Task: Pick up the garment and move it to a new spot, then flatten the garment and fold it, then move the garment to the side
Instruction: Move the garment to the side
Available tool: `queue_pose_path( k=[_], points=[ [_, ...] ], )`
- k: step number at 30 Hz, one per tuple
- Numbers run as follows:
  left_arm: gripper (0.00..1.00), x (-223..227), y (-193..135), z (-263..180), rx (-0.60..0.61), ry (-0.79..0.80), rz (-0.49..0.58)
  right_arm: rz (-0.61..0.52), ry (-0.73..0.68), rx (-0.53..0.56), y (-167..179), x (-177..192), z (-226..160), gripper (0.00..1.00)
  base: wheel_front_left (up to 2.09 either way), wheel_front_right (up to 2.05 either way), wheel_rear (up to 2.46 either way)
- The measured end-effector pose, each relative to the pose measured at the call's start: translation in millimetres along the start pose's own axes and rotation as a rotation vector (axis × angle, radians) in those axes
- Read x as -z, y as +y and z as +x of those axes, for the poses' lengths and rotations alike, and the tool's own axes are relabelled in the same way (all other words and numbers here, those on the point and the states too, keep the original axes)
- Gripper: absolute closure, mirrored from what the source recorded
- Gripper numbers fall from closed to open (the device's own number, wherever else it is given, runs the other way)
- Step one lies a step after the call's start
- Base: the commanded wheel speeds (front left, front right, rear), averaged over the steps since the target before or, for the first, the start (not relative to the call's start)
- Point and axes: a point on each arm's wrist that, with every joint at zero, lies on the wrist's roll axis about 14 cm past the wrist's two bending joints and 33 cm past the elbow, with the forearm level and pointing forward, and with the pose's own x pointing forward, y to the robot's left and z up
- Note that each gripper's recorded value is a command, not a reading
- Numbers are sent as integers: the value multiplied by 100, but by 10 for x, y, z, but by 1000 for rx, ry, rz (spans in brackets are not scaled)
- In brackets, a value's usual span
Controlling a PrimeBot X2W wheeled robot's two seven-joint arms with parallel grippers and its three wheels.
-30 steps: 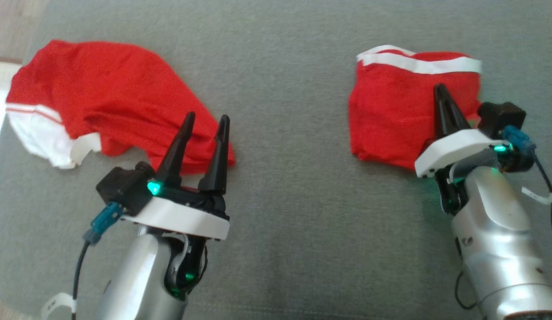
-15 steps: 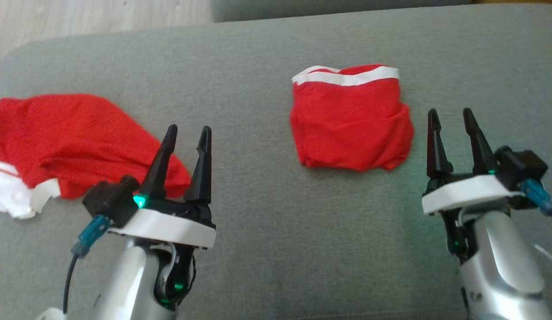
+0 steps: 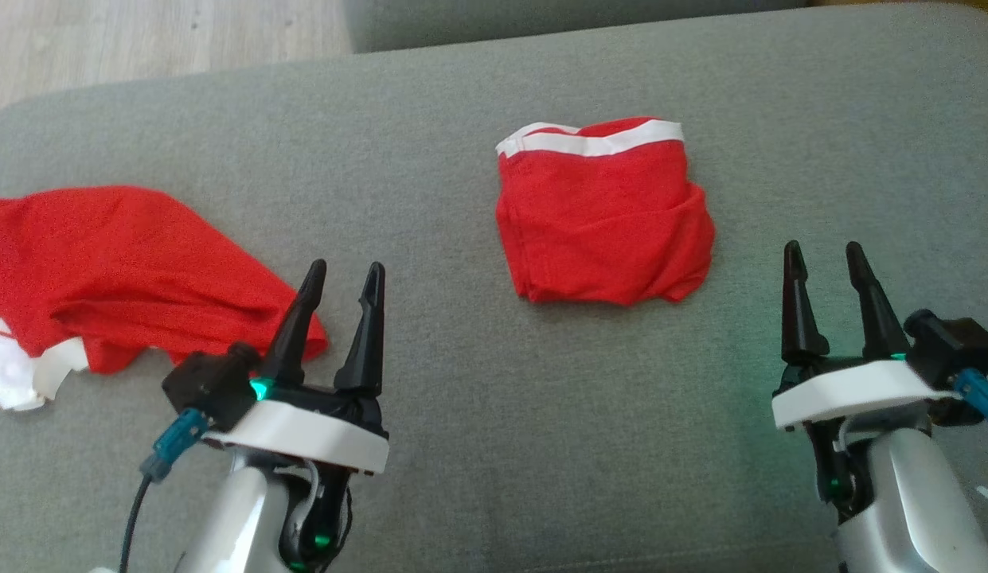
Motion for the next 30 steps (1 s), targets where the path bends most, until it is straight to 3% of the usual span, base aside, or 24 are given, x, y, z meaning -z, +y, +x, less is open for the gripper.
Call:
queue_pose_path(
  k=[5,11,21,27,28,29,30],
  points=[
    [0,41,57,8,-14,11,-3,-17,68,-10,27,129,93,0,0,0,0],
    [0,71,136,101,-22,16,1,-6,186,-57,200,288,501,0,0,0,0],
    [0,135,408,44,-94,39,9,56,501,-56,298,1009,817,0,0,0,0],
    [0,143,476,5,-117,45,14,35,519,-99,446,1045,967,2,0,0,0],
    [0,142,471,8,-116,44,14,20,524,-107,457,1052,964,73,0,0,0],
    [0,145,466,13,-116,45,13,0,521,-114,459,1053,956,100,0,0,0],
    [0,152,455,20,-112,46,12,-24,519,-120,447,1059,941,100,0,0,0]
  ],
)
